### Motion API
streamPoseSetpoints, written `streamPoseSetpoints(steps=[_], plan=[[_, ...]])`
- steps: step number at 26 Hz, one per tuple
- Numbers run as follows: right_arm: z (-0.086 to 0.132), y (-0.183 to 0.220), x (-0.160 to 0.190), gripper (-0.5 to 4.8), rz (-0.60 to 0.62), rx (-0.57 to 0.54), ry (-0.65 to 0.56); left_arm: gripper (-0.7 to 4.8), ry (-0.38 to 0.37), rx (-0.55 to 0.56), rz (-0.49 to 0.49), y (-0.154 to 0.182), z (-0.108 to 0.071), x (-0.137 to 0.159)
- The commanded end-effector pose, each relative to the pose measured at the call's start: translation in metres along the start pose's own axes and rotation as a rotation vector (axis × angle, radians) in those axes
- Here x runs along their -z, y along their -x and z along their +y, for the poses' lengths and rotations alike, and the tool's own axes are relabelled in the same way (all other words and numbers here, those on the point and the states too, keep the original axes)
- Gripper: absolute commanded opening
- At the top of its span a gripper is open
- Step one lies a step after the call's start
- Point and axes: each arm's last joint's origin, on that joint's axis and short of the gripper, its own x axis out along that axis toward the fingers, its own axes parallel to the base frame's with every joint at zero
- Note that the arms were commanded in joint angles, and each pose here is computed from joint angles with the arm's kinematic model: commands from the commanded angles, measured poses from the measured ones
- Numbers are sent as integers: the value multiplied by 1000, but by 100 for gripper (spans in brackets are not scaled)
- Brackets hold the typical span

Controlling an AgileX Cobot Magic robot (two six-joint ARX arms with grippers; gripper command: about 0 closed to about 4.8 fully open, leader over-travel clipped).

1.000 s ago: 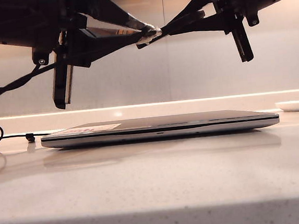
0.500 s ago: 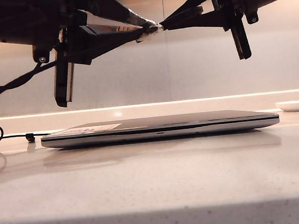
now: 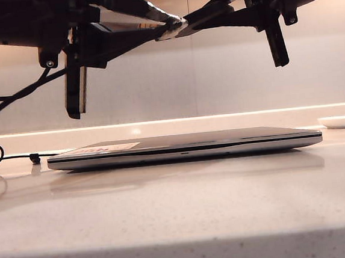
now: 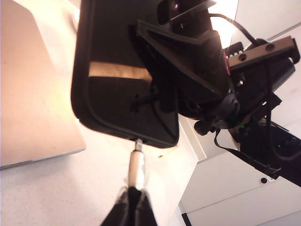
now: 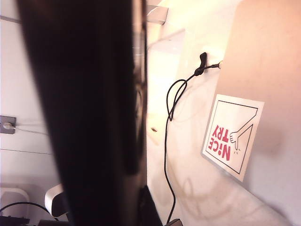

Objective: Pick up the charging cable and the phone, plug the charging cable into the charging port on the phone, and finally place them back on the table.

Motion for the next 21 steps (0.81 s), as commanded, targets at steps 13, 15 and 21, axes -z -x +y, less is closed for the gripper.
streamPoseSetpoints(steps=[13,15,21], plan=[[4,7,-7,-6,-29,-31,26,-6,-20,36,-95,1,-2,-15],[4,7,-7,-6,-46,-21,29,-6,-20,36,-96,1,-2,-15],[6,8,-9,-6,-83,-17,51,205,-113,32,-97,1,-2,-15]])
